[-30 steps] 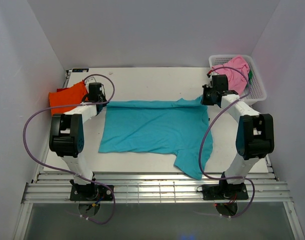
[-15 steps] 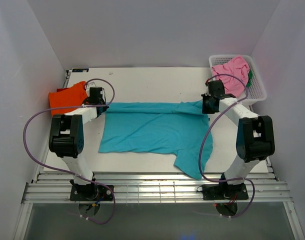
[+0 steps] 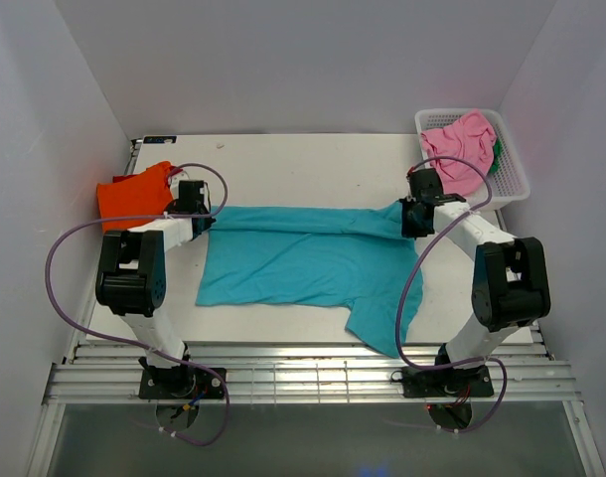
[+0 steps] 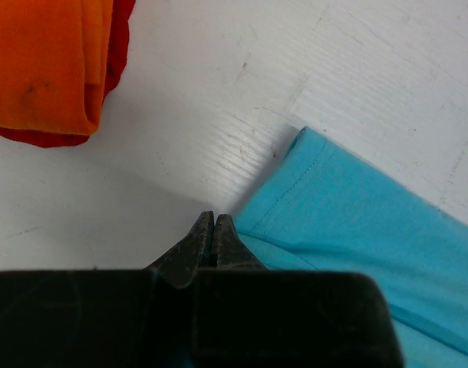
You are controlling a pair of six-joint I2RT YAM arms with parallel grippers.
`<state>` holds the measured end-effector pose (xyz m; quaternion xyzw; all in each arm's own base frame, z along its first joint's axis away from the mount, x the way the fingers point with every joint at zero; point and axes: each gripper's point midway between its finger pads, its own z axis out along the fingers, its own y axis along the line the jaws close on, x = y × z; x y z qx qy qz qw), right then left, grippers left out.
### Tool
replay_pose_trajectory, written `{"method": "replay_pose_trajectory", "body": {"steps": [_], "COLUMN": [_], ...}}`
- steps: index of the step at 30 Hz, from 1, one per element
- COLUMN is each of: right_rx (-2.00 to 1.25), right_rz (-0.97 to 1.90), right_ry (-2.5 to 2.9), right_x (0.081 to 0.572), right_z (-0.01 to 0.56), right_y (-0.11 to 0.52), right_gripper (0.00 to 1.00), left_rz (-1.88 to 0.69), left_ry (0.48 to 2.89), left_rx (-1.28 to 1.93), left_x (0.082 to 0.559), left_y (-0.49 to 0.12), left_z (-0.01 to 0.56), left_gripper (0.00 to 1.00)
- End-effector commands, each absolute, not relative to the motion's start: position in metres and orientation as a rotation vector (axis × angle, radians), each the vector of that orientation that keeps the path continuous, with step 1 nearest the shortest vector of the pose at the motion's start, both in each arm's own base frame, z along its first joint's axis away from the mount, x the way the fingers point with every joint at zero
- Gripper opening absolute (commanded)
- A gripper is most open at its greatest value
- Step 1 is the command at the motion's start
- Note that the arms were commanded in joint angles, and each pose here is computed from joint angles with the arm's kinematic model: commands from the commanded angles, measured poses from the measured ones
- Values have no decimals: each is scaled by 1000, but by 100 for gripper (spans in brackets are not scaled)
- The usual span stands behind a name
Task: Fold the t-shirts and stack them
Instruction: Fold the flattened tshirt in 1/3 of the way
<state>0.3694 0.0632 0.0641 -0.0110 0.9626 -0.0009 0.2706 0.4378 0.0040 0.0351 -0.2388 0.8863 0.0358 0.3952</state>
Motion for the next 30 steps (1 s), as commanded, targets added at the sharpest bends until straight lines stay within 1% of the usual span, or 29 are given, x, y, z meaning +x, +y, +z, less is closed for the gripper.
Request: {"method": "replay_pose_trajectory", "body": {"steps": [1, 4, 5, 6, 7, 8, 9, 10, 11, 12, 13, 14, 15, 18, 20, 22, 23, 26, 27, 29, 30], "right_rx": [-22, -24, -29, -33, -41, -51, -50, -55, -64, -69, -71, -79, -85, -121, -151, -180, -190, -222, -230, -234, -232], "right_rz": [-36, -35, -29, -27, -30, -29, -34, -34, -27, -17, -10, 4, 16, 123, 208, 279, 300, 377, 394, 414, 413], "right_ry": [2604, 2622, 2630, 2639, 2656, 2653, 2652, 2638, 2620, 2589, 2569, 2534, 2506, 2372, 2316, 2306, 2303, 2275, 2261, 2250, 2266], "right_x": [358, 355, 354, 352, 349, 350, 349, 349, 351, 354, 356, 362, 366, 384, 395, 403, 407, 425, 437, 447, 453], "right_z": [66, 59, 58, 56, 55, 58, 60, 67, 73, 84, 92, 104, 113, 146, 156, 155, 152, 144, 140, 136, 125], "right_y": [59, 60, 61, 62, 62, 64, 63, 64, 66, 67, 68, 72, 74, 90, 104, 117, 122, 138, 143, 148, 150], "right_gripper": [8, 8, 8, 10, 13, 21, 24, 26, 28, 30, 32, 36, 37, 38, 37, 37, 36, 35, 35, 35, 35], "left_rz": [108, 113, 120, 122, 127, 135, 136, 141, 142, 136, 130, 125, 111, 36, -9, -36, -52, -91, -100, -118, -130], "left_ry": [2177, 2181, 2190, 2187, 2190, 2181, 2171, 2167, 2147, 2138, 2125, 2114, 2093, 2030, 1994, 2006, 2000, 2024, 2022, 2048, 2045], "left_rx": [-627, -627, -628, -629, -634, -638, -647, -651, -655, -658, -658, -660, -659, -651, -635, -623, -615, -589, -585, -577, -571], "left_x": [437, 435, 434, 434, 432, 431, 431, 429, 430, 430, 432, 433, 435, 445, 452, 458, 464, 478, 483, 489, 494], "left_y": [10, 11, 11, 11, 12, 14, 15, 16, 17, 17, 17, 17, 16, 9, 3, -1, -4, -13, -15, -20, -22], "left_z": [59, 57, 55, 56, 55, 58, 61, 62, 69, 73, 79, 83, 92, 118, 130, 128, 133, 121, 121, 107, 107], "left_gripper": [0, 0, 3, 13, 19, 30, 45, 75, 83, 89, 98, 98, 98, 98, 98, 98, 94, 85, 78, 70, 59]}}
